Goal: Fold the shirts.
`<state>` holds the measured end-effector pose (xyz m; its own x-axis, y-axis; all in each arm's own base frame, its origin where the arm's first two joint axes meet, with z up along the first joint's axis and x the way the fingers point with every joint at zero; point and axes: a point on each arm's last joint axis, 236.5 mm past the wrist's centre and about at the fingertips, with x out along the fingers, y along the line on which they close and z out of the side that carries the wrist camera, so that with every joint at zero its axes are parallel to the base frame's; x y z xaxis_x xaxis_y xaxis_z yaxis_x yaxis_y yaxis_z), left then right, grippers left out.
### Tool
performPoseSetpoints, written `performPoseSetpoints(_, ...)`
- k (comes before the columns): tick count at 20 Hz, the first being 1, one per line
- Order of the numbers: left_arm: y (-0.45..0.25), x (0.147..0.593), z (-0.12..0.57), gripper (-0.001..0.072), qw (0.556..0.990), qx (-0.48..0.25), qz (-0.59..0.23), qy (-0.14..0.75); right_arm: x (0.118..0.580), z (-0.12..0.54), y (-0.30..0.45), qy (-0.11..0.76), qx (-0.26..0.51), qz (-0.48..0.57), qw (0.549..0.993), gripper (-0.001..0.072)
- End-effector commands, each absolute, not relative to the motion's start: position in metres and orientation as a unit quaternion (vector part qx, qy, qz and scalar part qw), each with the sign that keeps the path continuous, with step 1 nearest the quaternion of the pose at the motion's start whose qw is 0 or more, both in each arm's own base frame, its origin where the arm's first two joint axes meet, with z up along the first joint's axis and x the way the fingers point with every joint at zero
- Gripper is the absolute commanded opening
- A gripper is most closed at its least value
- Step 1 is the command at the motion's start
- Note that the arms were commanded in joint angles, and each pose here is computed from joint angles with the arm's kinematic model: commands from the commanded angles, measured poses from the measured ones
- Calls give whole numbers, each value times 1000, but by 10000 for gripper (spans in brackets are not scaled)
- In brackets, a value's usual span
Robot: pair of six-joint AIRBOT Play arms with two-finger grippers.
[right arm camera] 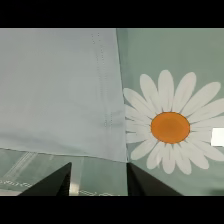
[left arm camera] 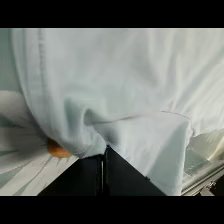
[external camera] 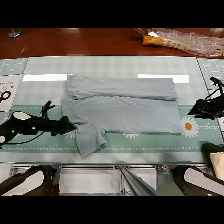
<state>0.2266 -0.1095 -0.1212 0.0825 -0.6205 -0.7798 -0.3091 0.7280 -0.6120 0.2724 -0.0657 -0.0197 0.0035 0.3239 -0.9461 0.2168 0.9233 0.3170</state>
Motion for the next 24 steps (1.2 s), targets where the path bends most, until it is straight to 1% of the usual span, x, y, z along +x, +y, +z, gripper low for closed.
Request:
performPoseSetpoints(1, -112, 224, -128, 19, 651, -335, -127, 669, 255, -25, -78, 730, 169, 22, 662, 433)
performPoseSetpoints(2, -113, 223, -127, 19, 649, -336, -129, 670, 245, -30, -82, 738, 177, 15, 651, 440)
performPoseSetpoints(3, -113, 222, -126, 19, 647, -337, -132, 671, 234, -38, -83, 743, 198, 9, 640, 467)
performPoseSetpoints(7, -118, 216, -122, 19, 639, -332, -149, 677, 206, -61, -66, 727, 318, 25, 608, 491)
performPoseSetpoints(9, -118, 215, -122, 19, 638, -333, -150, 678, 197, -75, -58, 727, 320, 39, 606, 490)
performPoseSetpoints(12, -118, 215, -122, 19, 638, -333, -150, 678, 200, -94, -56, 715, 320, 23, 621, 488)
performPoseSetpoints(16, -118, 215, -122, 19, 637, -333, -151, 679, 230, -106, -59, 663, 347, -3, 663, 480)
performPoseSetpoints(18, -118, 215, -122, 19, 638, -333, -150, 678, 233, -111, -55, 655, 353, -6, 668, 469)
performPoseSetpoints(19, -117, 216, -122, 20, 640, -332, -148, 677, 234, -114, -51, 657, 343, -2, 671, 450)
performPoseSetpoints(21, -116, 218, -123, 19, 643, -332, -146, 675, 239, -119, -39, 662, 317, 11, 679, 383)
performPoseSetpoints(23, -116, 219, -123, 19, 644, -331, -146, 674, 243, -120, -22, 671, 288, 37, 682, 198)
performPoseSetpoints(24, -116, 221, -121, 19, 645, -331, -148, 672, 244, -118, -15, 676, 273, 55, 682, 84)
